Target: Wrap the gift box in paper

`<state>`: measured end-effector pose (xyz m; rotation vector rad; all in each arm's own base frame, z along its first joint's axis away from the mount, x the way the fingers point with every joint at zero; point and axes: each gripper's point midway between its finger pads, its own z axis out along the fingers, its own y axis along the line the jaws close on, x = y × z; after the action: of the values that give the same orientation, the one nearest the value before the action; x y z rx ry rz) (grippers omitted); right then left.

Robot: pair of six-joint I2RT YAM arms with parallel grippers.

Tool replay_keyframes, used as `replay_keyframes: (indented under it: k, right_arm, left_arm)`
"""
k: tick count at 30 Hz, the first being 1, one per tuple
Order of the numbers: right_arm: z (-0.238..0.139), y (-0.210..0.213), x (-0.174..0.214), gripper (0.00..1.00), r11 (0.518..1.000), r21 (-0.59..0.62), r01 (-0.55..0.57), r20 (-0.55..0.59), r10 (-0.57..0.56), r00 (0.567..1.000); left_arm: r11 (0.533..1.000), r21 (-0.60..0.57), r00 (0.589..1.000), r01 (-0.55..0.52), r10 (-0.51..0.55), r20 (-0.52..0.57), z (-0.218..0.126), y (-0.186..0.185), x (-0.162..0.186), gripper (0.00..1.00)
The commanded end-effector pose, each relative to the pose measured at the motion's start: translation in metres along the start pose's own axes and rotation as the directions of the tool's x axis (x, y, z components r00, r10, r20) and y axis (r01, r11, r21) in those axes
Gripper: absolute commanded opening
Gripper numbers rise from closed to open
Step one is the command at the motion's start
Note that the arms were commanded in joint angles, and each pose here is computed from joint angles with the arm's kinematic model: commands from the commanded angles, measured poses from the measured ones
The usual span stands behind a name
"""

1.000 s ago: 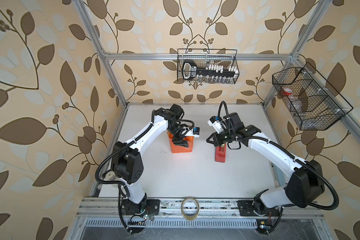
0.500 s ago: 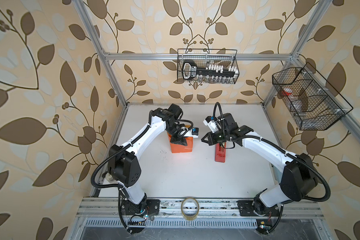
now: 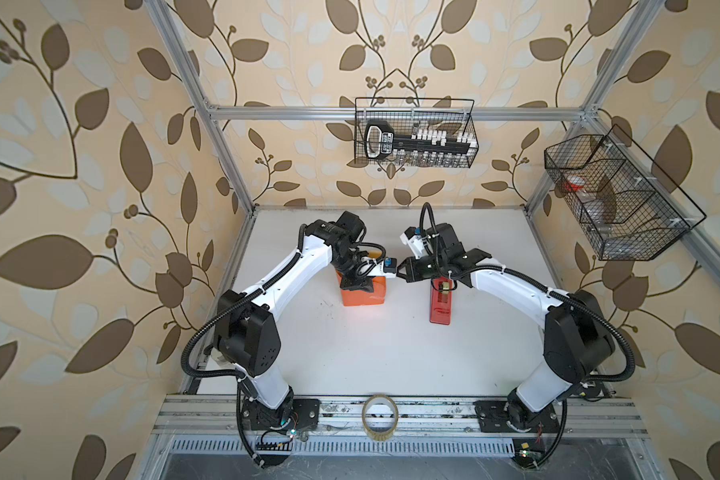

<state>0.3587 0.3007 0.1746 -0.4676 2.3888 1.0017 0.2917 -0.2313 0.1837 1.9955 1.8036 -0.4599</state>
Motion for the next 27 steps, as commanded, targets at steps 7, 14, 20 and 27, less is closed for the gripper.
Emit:
replay_keyframes:
  k: [7, 14, 20, 27]
  right_arm:
    - [0.014, 0.026, -0.012, 0.00, 0.993, -0.119, 0.018, 0.020, -0.016, 1.000]
    - [0.026, 0.029, -0.003, 0.00, 0.988, -0.156, 0.005, -0.013, -0.007, 1.000]
    - [0.034, 0.027, 0.006, 0.00, 0.988, -0.154, -0.005, -0.034, 0.000, 0.999]
    - [0.042, 0.010, 0.020, 0.00, 0.995, -0.101, -0.015, -0.074, 0.007, 0.997]
  left_arm:
    - [0.999, -0.045, 1.000, -0.015, 0.015, 0.016, -0.012, -0.003, -0.011, 0.18]
    - [0.999, -0.047, 1.000, -0.017, 0.018, 0.009, -0.013, -0.003, -0.011, 0.12]
    - [0.999, -0.043, 1.000, -0.021, 0.021, 0.008, -0.016, -0.008, -0.013, 0.16]
    - [0.999, -0.045, 0.999, -0.005, 0.006, 0.031, -0.031, -0.013, -0.024, 0.30]
